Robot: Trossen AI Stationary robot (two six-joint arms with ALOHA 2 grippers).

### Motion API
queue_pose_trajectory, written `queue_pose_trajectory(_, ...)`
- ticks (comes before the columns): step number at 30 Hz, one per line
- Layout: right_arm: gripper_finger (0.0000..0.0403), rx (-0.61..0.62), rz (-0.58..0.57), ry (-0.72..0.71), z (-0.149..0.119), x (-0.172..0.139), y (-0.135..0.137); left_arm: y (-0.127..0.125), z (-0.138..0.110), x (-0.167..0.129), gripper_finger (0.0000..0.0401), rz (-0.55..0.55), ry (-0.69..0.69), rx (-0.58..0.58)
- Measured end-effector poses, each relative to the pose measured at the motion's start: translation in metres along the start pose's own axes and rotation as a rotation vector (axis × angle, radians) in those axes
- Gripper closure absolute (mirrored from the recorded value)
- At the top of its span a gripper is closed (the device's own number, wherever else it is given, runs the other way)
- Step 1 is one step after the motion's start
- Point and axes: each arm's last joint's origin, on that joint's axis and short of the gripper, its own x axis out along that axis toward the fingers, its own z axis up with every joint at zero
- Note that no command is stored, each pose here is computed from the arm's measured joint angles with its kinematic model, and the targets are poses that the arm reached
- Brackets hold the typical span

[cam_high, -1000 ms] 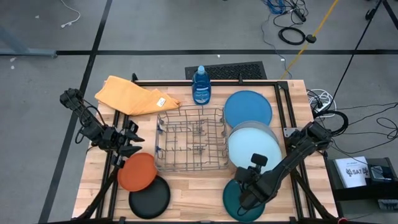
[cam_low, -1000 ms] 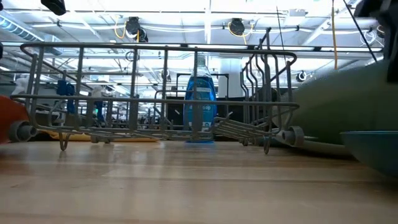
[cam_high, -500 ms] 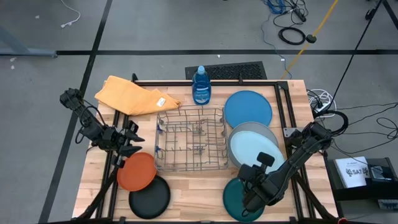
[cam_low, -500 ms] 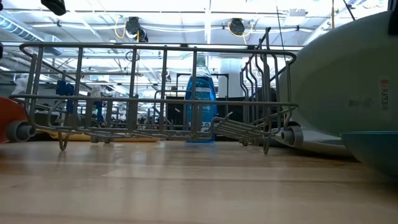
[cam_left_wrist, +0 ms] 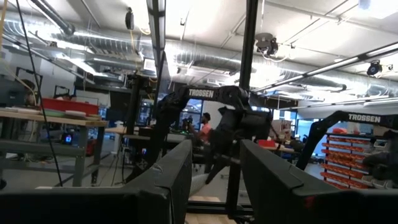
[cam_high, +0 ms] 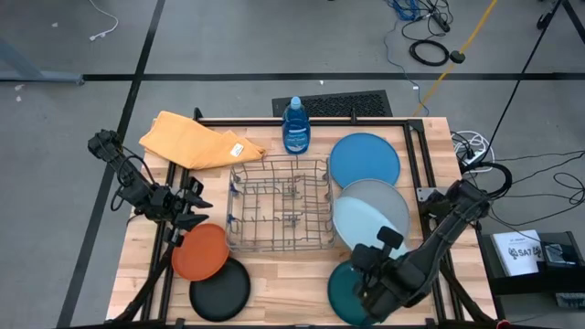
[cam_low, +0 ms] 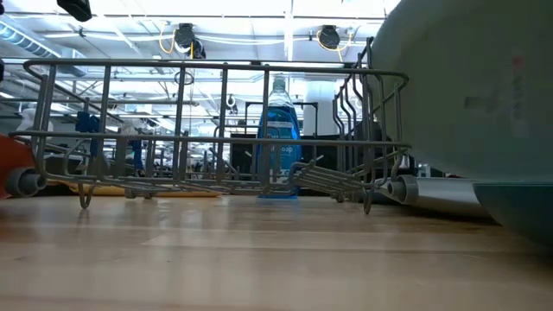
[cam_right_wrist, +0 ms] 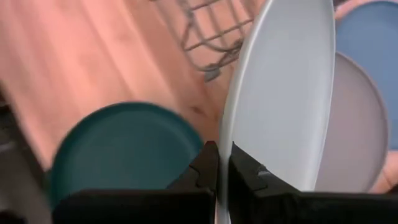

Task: Sort dishes
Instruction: Put the light blue plate in the dish rack

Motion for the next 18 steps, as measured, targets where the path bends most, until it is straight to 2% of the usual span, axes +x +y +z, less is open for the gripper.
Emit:
queue_pose_trajectory(9, 0.04, -0.088, 0.192, -0.075, 0.002, -0.054, 0.001, 0.0, 0.0, 0.0, 0.0264, 0.0, 0.0, 0.0)
queue_pose_trajectory(18, 0.04, -0.174, 0.421, -0.183, 0.013, -0.11, -0.011, 0.0, 0.002, 0.0, 0.0264, 0.003, -0.019, -0.018)
